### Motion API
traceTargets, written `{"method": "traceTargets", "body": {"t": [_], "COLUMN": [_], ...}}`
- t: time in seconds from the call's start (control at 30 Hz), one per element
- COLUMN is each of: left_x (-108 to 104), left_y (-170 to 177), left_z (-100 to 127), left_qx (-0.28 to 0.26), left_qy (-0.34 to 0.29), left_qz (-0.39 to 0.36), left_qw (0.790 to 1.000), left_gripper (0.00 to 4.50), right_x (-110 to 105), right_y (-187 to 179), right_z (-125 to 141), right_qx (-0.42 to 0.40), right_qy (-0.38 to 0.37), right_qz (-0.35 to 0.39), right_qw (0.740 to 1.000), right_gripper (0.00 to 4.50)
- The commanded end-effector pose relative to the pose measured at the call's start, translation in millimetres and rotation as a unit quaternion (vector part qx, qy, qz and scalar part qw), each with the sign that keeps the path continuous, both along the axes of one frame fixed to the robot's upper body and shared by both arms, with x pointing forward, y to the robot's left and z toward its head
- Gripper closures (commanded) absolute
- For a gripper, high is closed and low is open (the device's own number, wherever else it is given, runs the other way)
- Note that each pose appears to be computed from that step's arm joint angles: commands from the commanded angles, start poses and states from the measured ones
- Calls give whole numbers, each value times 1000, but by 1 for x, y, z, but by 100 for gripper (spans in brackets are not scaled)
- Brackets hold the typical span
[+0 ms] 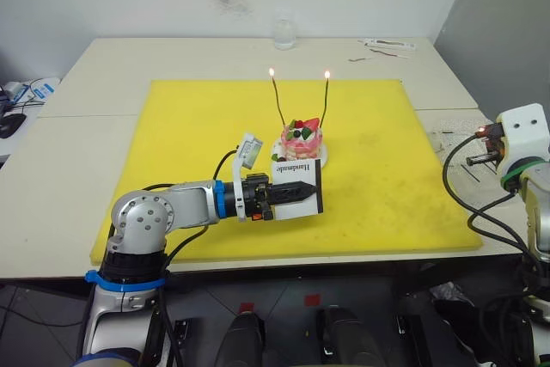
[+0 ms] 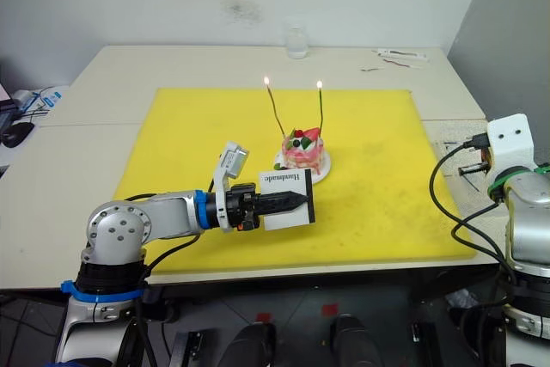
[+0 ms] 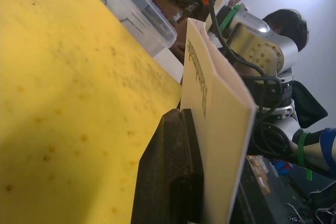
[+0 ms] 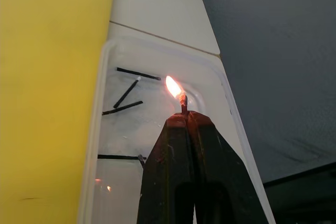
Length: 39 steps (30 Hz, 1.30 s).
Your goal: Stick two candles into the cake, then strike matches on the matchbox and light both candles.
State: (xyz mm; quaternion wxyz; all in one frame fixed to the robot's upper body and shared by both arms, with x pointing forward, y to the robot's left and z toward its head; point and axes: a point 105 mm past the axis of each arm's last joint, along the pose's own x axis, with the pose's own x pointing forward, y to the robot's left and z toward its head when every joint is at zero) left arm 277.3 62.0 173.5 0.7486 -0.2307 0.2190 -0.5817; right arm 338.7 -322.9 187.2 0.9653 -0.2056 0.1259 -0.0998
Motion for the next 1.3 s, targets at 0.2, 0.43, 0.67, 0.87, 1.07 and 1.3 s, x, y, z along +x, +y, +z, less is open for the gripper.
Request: {"method": "traceTargets", "body": {"t": [0.2, 0.43, 0.67, 0.87, 1.07, 1.3], "left_x": [-4, -5, -4, 1, 8, 28], "left_y": [-2, -1, 0, 2, 2, -6], "left_z": [7, 7, 6, 2, -12, -44], "left_qx": [-6, -5, -1, 3, 32, 71], "left_qy": [-21, -20, -19, -8, 17, 73], "left_qz": [-4, -1, -1, 10, 25, 72], "left_qw": [1000, 1000, 1000, 1000, 999, 992], "left_gripper": [450, 450, 450, 450, 450, 450], "right_x": [1, 2, 1, 7, -2, -71], "right_y": [-15, -14, -9, 25, 117, 188], "right_z": [-1, 4, 11, 36, 41, 15], "right_qx": [19, 3, 9, -22, -23, -19], "right_qy": [-19, -32, -48, -72, -31, 77], "right_qz": [-27, -12, -7, 75, 319, 580], "right_qw": [999, 999, 999, 994, 947, 810], "right_gripper": [430, 212, 4, 4, 4, 4]}}
